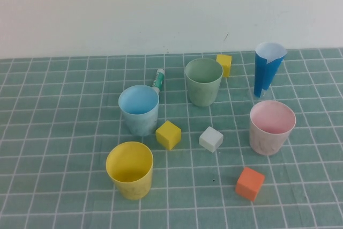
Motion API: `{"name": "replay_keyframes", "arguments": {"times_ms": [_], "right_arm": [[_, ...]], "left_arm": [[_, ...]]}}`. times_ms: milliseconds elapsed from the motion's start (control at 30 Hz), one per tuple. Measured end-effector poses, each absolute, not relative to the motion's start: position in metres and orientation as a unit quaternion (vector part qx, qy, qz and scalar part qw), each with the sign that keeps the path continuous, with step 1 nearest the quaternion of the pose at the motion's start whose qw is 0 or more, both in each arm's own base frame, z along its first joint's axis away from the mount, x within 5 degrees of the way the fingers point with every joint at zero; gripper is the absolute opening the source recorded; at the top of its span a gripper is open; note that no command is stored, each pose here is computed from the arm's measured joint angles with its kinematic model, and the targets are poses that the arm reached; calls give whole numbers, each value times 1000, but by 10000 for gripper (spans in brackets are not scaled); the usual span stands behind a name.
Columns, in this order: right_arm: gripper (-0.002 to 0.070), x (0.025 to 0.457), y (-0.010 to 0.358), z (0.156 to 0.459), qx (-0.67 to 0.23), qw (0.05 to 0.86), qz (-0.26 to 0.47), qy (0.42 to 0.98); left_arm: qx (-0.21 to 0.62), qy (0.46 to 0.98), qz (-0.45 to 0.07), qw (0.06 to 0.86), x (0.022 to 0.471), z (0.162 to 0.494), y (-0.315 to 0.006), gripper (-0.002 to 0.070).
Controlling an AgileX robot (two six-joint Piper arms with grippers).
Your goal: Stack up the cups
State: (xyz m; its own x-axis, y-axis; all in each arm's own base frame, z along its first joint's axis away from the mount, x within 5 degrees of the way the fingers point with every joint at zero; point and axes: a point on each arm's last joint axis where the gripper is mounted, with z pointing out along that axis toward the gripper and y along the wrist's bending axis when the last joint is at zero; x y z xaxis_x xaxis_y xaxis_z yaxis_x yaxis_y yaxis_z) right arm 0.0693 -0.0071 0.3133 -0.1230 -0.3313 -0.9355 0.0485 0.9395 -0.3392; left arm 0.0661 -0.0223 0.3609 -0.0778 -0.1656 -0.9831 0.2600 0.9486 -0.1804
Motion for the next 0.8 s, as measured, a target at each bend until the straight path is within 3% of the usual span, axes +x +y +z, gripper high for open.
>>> {"name": "replay_keyframes", "arguments": {"times_ms": [100, 267, 500, 667, 800], "right_arm": [[-3, 80, -8, 304, -95, 590, -131, 791], [-3, 91, -8, 284, -91, 482, -100, 866], [-3, 94, -4, 272, -115, 417, -70, 899], [-3, 92, -3, 270, -125, 403, -69, 904], [-3, 91, -3, 269, -126, 396, -68, 907]], "left_arm": [[53, 790, -168, 587, 92, 359, -31, -3], [78, 857, -190, 473, 136, 346, -43, -3], [114, 895, -207, 377, 186, 327, -57, -3], [138, 903, -198, 355, 208, 310, -71, 4], [193, 907, -184, 325, 216, 298, -92, 125]]}}
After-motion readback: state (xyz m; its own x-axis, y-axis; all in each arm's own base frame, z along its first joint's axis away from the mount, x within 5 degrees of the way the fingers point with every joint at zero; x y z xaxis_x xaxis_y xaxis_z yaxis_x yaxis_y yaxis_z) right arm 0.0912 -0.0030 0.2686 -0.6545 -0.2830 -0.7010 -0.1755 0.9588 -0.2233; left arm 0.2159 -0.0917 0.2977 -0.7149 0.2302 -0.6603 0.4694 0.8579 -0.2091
